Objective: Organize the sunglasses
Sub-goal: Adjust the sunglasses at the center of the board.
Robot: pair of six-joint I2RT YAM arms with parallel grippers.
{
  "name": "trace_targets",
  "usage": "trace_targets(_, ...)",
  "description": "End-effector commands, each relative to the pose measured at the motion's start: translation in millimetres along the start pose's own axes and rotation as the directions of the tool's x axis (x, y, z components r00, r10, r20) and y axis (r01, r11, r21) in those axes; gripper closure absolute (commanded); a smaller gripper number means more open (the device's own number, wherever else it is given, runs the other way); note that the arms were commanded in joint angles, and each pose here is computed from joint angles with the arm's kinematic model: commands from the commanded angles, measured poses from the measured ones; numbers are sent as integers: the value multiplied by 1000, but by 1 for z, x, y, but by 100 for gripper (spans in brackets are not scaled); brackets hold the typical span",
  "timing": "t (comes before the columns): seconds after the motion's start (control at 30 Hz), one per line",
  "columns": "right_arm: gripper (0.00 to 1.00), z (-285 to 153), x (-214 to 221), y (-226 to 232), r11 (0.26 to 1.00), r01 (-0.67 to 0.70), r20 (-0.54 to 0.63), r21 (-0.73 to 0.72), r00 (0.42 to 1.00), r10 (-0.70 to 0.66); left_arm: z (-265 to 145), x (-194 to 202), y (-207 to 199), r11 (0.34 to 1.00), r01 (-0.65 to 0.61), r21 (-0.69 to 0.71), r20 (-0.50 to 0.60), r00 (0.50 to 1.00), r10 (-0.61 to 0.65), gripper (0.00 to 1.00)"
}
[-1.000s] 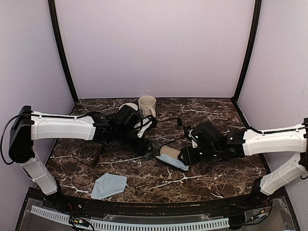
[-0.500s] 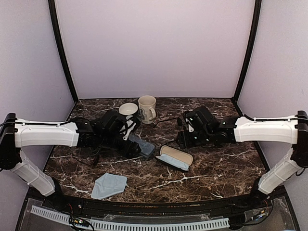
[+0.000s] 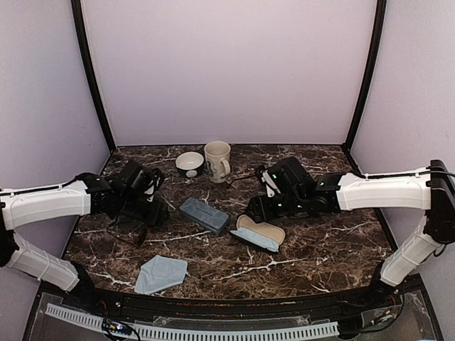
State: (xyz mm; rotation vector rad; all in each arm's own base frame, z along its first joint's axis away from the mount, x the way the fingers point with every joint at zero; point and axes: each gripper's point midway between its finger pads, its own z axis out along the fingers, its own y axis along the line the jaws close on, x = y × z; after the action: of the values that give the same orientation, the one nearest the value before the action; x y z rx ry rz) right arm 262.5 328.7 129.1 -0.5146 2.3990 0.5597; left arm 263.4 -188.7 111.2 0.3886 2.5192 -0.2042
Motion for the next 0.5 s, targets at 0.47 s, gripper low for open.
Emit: trace_targets(0.47,30,4,-13,19,994,91,41,-68,995,-88,34,0,99,904,426,-44,18,905,-426,35)
